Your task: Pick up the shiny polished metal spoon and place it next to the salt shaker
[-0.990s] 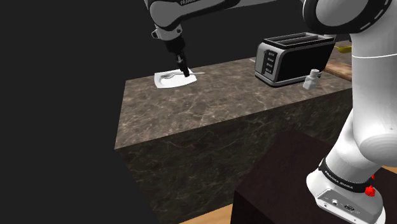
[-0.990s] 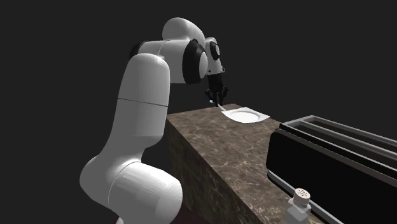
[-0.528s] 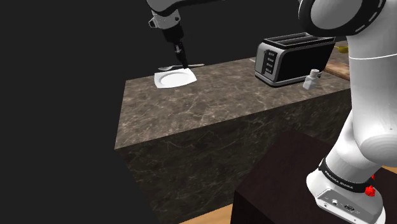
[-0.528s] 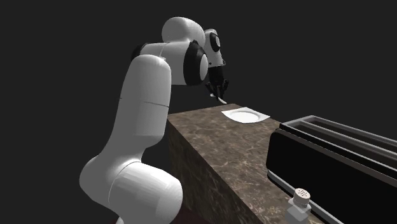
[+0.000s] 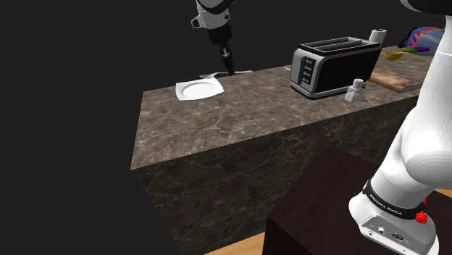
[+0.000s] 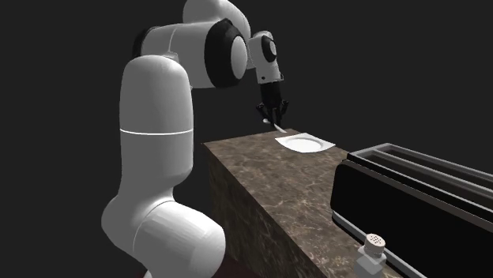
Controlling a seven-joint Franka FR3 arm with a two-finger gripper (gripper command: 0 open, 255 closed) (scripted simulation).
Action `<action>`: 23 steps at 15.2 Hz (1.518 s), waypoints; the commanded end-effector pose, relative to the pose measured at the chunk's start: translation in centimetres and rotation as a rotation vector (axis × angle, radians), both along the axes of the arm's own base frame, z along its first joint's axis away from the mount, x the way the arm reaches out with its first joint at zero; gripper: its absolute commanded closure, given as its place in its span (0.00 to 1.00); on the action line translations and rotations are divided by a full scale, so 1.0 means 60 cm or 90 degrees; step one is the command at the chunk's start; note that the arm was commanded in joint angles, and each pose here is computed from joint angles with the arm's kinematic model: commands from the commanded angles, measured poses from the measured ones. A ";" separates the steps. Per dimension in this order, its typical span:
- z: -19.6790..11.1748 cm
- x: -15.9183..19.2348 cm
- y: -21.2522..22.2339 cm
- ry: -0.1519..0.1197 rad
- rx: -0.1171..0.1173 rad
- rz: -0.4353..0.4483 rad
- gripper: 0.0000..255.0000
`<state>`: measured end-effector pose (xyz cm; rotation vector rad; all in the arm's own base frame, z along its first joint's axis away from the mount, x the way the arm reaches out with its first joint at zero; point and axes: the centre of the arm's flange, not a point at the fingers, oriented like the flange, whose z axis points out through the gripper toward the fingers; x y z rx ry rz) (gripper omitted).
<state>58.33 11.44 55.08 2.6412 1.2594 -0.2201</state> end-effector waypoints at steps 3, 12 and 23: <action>-0.001 -0.072 -0.055 0.000 0.000 0.000 1.00; -0.001 -0.228 -0.177 0.000 0.000 0.000 1.00; 0.000 -0.419 -0.326 0.000 0.000 0.000 1.00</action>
